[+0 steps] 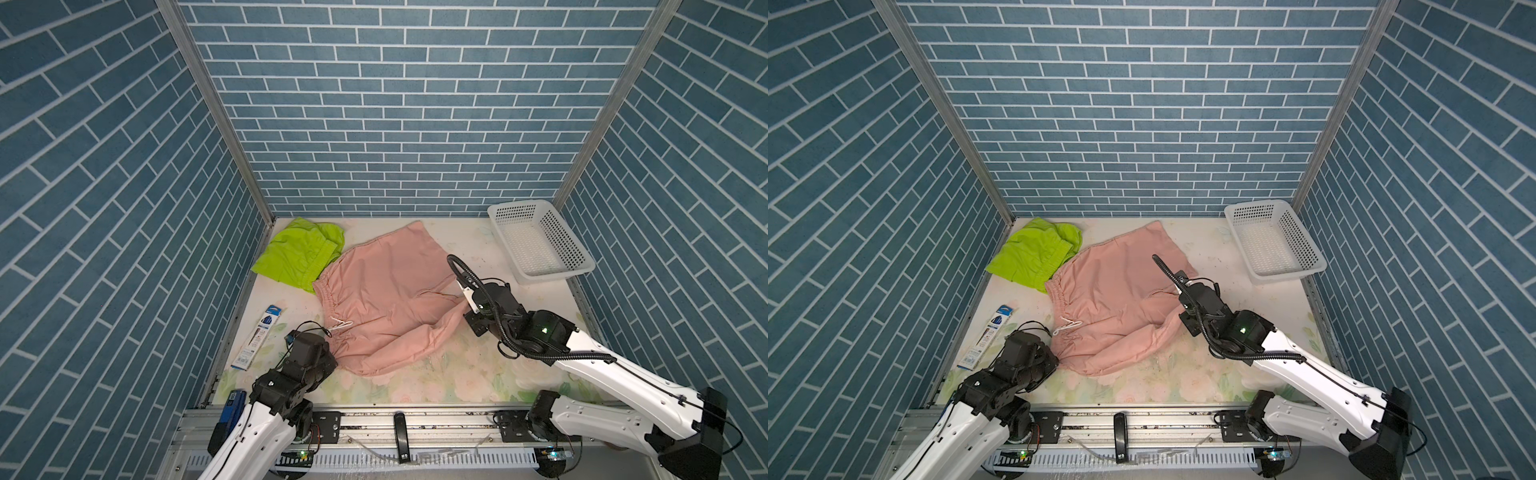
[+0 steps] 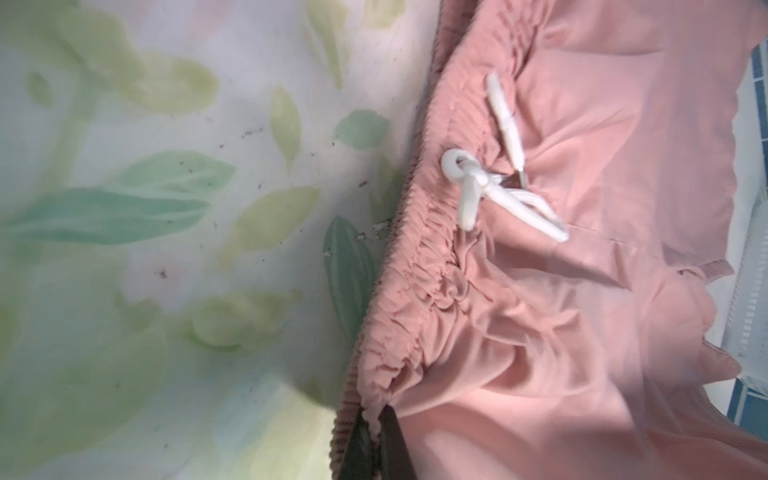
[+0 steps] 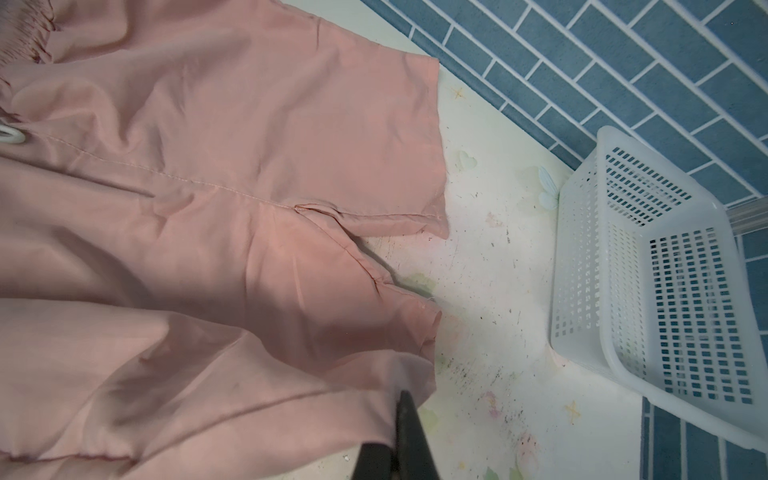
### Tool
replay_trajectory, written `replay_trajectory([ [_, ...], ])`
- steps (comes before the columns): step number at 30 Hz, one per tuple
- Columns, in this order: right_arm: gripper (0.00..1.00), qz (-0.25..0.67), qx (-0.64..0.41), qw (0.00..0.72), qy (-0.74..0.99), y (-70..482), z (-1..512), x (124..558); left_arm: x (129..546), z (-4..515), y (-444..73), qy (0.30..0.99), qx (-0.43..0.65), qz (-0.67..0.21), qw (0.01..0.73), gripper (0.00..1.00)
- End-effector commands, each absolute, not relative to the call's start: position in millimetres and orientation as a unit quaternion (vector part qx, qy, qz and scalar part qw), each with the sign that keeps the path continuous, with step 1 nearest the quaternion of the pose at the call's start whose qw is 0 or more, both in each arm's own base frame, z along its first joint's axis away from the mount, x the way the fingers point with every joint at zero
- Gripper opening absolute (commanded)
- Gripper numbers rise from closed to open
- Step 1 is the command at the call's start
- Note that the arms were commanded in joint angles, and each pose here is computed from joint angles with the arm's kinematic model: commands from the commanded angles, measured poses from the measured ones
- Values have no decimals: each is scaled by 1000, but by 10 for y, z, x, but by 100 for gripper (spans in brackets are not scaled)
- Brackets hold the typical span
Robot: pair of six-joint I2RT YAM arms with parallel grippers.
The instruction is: Fold and stack the shorts
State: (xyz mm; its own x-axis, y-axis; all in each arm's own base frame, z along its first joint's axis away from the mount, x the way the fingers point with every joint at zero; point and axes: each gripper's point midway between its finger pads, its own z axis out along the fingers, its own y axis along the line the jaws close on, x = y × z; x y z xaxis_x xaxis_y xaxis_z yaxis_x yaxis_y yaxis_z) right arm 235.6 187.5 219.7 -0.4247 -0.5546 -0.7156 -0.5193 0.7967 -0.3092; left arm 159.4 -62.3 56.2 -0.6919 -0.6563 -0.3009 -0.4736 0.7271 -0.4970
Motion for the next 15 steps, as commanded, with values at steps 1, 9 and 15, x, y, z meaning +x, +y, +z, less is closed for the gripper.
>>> replay_trajectory([
  [1, 0, -41, -303, 457, 835, 1735, 2444, 2388, 1485, 750, -561, 915, -285, -169, 230, 0],
  [9, 0, -66, -323, 486, 810, 1687, 2696, 2473, 1530, 1318, -654, 940, -217, -155, 211, 0],
  [15, 0, -45, -339, 491, 801, 1939, 2801, 2959, 1766, 1630, -654, 952, -178, -128, 215, 0],
])
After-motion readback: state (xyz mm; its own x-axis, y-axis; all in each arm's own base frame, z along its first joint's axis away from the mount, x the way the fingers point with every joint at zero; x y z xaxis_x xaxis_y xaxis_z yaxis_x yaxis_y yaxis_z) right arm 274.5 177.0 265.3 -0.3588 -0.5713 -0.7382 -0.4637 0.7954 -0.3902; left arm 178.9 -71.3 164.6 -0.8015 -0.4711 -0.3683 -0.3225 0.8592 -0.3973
